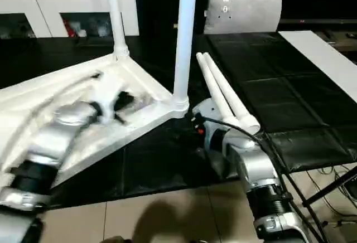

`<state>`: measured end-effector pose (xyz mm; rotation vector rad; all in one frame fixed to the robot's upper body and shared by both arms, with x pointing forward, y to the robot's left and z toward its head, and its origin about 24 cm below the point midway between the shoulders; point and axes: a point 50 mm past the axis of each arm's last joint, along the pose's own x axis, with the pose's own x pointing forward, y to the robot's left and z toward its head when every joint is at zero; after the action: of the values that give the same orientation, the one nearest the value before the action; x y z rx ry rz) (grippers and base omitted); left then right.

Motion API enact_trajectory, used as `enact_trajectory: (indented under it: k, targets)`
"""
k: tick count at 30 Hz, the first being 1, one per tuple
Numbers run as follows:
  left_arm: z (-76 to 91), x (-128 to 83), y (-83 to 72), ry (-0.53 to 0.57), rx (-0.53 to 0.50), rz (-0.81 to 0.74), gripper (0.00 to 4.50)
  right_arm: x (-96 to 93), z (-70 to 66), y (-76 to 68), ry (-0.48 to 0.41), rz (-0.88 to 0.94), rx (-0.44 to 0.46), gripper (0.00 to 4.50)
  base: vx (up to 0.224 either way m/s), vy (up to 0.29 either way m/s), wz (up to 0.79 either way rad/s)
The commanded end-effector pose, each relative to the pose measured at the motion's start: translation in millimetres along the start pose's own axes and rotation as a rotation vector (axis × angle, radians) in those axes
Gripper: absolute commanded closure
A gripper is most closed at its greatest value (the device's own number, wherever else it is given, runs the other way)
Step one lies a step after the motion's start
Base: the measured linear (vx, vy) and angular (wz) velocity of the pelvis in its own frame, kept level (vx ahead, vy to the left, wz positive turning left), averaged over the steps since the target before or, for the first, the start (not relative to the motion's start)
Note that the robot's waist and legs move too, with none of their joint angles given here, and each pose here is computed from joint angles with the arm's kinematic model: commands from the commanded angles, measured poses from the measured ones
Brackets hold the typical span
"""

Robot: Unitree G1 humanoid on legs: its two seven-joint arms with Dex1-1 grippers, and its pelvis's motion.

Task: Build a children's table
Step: Rotate table base

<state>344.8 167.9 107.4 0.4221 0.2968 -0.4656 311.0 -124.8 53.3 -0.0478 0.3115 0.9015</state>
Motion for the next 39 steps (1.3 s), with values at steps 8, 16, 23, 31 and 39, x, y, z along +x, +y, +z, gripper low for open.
enact_trajectory:
  k: [8, 16, 23, 31, 39]
  targets:
    - [-43.4, -61.9, 71.6, 0.360, 0.206, 0.236, 4.49, 13.1, 1.1, 0.8, 0.047, -0.005, -0.022, 0.00, 0.000, 0.000, 0.00]
    - [-70.3, -96.0, 100.4, 0.586, 0.255, 0.370, 4.49, 20.8, -0.7, -0.5, 0.078, -0.010, -0.031, 0.00, 0.000, 0.000, 0.00]
    - [-89.5, -90.3, 68.5, 0.654, 0.212, 0.132, 4.49, 33.8, 0.1, -1.6, 0.071, -0.052, -0.034, 0.00, 0.000, 0.000, 0.00]
    - [-80.3, -86.6, 12.5, 0.538, 0.161, -0.348, 4.49, 54.9, 1.2, 4.6, 0.067, -0.052, -0.003, 0.00, 0.000, 0.000, 0.00]
    - [-64.2, -70.4, -23.8, 0.373, 0.063, -0.567, 4.49, 65.4, 6.7, 10.5, 0.049, -0.016, -0.009, 0.00, 0.000, 0.000, 0.00]
